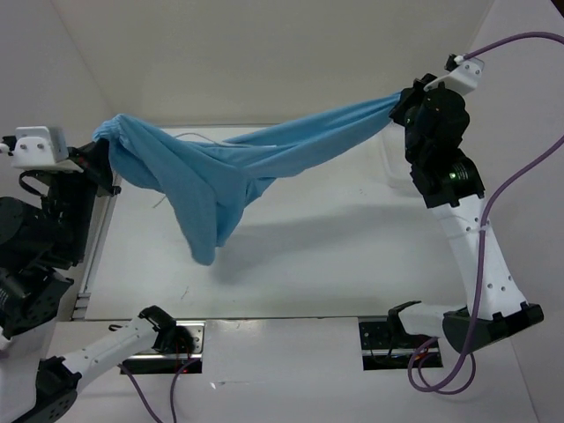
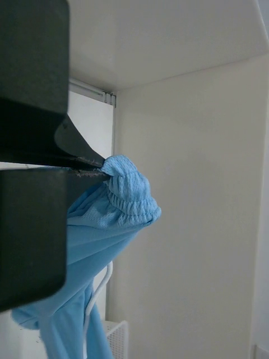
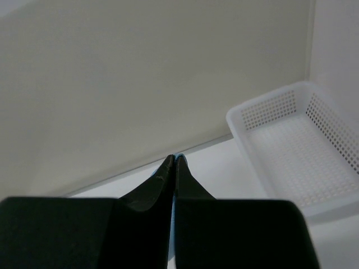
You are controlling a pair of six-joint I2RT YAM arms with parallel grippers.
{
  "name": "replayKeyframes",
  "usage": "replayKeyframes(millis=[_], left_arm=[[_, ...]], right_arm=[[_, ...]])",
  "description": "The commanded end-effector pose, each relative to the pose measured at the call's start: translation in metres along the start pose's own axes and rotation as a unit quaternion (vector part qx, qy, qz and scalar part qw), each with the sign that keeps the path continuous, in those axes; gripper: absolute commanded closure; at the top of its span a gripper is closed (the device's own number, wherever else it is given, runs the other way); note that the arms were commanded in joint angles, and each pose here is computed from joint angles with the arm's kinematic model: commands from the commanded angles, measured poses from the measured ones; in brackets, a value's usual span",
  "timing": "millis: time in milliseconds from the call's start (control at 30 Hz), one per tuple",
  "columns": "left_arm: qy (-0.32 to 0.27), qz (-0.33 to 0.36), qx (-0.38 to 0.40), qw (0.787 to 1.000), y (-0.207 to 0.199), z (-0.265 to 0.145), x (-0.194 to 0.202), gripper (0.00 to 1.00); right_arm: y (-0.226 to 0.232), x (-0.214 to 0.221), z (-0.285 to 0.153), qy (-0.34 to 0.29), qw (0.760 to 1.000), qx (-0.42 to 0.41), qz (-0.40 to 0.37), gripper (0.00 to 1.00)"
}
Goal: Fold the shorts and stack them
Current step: Flatten the shorts out
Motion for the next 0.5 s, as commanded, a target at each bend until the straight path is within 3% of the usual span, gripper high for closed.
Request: replayKeyframes(millis=[0, 167, 267, 367, 400, 467], left_arm=[[-0.026, -0.021, -0.027, 0.999, 0.000, 0.009, -0.008, 1.00], [0.049, 0.023, -0.060, 0.997, -0.030, 0.052, 0.020, 1.00], [0.092, 0.061, -0.031, 0.993, -0.068, 0.086, 0.050, 1.00], [0.168, 0.112, -0.011, 0.979, -0.087, 0.129, 0.109, 1.00], [0.188, 0.118, 0.038, 0.974, -0.101, 0.148, 0.134, 1.00], [0.253, 0.128, 0.045, 0.958, -0.093, 0.176, 0.196, 1.00]], right_arm=[[0.000, -0.036, -0.022, -0.058, 0.998, 0.008, 0.015, 1.00], [-0.001, -0.008, -0.005, -0.032, 0.999, 0.002, 0.017, 1.00], [-0.010, 0.026, 0.024, 0.009, 1.000, 0.021, 0.003, 1.00], [-0.025, 0.085, 0.060, 0.084, 0.996, 0.035, -0.014, 1.00], [-0.033, 0.103, 0.071, 0.106, 0.993, 0.045, -0.008, 1.00], [-0.054, 0.147, 0.101, 0.147, 0.987, 0.064, -0.023, 1.00]])
Point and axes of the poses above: each gripper's point midway between its finger pads, its own z axis out along the fingers, its own y axis along the line the jaws close on, x = y × z, the point moved 8 cm from there along -z, back along the fingers, and after that the axes turned 15 degrees about z, right-handed, at the moved point
